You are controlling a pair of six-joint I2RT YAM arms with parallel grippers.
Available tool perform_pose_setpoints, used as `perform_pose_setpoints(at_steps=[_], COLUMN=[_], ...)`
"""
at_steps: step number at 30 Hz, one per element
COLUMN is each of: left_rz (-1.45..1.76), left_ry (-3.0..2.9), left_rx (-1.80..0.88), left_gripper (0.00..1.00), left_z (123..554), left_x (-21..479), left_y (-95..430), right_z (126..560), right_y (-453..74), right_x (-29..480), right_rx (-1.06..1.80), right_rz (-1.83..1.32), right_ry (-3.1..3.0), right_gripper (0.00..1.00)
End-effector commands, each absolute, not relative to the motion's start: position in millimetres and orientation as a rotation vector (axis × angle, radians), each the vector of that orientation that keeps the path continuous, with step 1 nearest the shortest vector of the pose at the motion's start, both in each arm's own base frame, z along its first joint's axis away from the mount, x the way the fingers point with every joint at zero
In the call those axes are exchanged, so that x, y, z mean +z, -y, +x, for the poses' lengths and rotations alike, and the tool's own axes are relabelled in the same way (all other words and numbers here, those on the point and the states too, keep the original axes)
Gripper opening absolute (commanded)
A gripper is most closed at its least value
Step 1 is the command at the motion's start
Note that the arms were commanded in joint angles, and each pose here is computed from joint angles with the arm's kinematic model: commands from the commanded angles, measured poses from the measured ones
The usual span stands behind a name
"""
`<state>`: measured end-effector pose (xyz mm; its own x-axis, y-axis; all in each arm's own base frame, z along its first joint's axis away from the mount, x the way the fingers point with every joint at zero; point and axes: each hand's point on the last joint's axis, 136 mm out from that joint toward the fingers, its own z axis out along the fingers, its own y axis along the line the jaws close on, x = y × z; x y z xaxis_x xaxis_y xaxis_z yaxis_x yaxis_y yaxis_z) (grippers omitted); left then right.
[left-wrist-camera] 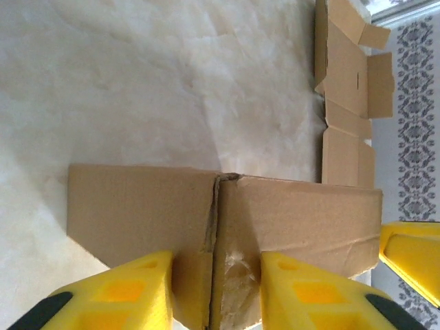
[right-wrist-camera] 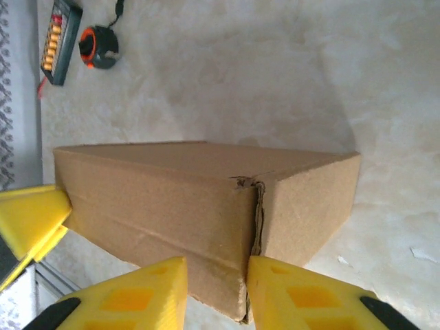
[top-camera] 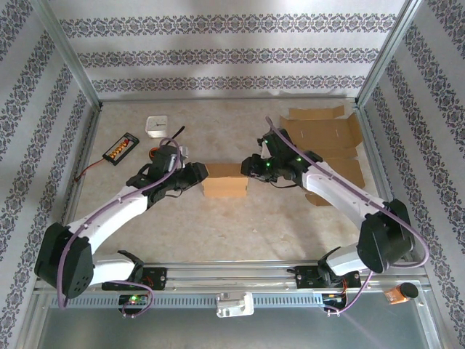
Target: Fold the paper box
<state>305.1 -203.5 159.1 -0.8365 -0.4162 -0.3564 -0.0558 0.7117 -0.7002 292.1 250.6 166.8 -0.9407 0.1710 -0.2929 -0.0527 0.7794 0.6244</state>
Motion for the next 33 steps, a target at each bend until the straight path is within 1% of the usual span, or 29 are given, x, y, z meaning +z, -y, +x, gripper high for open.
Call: perform_pose_setpoints(at_steps=[1, 2, 3, 6, 7, 10, 12, 14, 18, 21, 22, 24, 27, 29, 30, 31, 33], left_rz=[-0.261, -0.268, -0.274, -0.301, -0.308, -0.326, -0.318, -0.306, -0.284, -0.261, -0.247, -0.225, -0.249, -0.285, -0.295, -0.310, -0.347], left_ry=[-2.620, -2.630, -2.627, -2.558, -2.520, -2.464, -2.474, -2.499, -2.543, -2.598, -2.610, -2.617, -2.611, -2.617, -2.608, -2.600, -2.574], left_rx=[-0.945, -0.941, -0.935, -0.919, -0.929, -0.961, -0.983, -0.996, -1.004, -1.036, -1.047, -1.065, -1.090, -1.095, -1.096, -1.087, -1.028], left_gripper=[0.32, 0.33, 0.38, 0.59, 0.64, 0.71, 0.74, 0.77, 0.81, 0.83, 0.80, 0.72, 0.52, 0.39, 0.36, 0.34, 0.34], left_z=[241.3, 232.2, 222.8, 209.1, 208.1, 208.5, 209.3, 210.9, 215.3, 213.0, 212.1, 211.6, 218.6, 226.8, 232.3, 238.5, 255.9], left_x=[129.8, 127.9, 128.3, 135.9, 139.9, 140.2, 132.8, 123.5, 102.3, 83.9, 79.9, 74.5, 68.2, 63.7, 64.3, 64.2, 62.9], left_y=[211.4, 208.9, 205.5, 192.0, 188.9, 186.5, 191.5, 198.2, 210.3, 226.1, 232.8, 245.9, 263.4, 272.3, 276.0, 278.4, 274.5], right_z=[227.9, 215.8, 204.3, 185.0, 182.9, 185.7, 189.6, 193.8, 194.9, 191.6, 190.8, 190.9, 195.9, 203.4, 207.8, 214.7, 230.7], right_y=[-236.9, -232.6, -226.8, -209.3, -204.3, -199.4, -201.5, -205.3, -213.6, -226.9, -232.4, -243.2, -254.6, -260.9, -263.0, -265.8, -269.2], right_x=[131.3, 131.0, 132.5, 137.8, 138.3, 136.2, 128.7, 116.0, 91.0, 76.4, 71.8, 65.1, 56.2, 55.8, 55.8, 56.3, 53.9], right_rx=[0.835, 0.832, 0.838, 0.853, 0.852, 0.862, 0.862, 0.862, 0.858, 0.903, 0.928, 0.973, 0.989, 0.986, 0.975, 0.960, 0.917], right_rz=[0.028, 0.025, 0.033, 0.075, 0.084, 0.078, 0.066, 0.077, 0.087, 0.059, 0.068, 0.089, 0.128, 0.141, 0.144, 0.147, 0.171], right_ry=[-2.828, -2.842, -2.847, -2.805, -2.777, -2.700, -2.684, -2.694, -2.752, -2.782, -2.791, -2.799, -2.828, -2.829, -2.826, -2.819, -2.811], right_gripper=[0.31, 0.32, 0.36, 0.48, 0.54, 0.78, 0.84, 0.85, 0.84, 0.76, 0.74, 0.67, 0.54, 0.41, 0.37, 0.35, 0.33])
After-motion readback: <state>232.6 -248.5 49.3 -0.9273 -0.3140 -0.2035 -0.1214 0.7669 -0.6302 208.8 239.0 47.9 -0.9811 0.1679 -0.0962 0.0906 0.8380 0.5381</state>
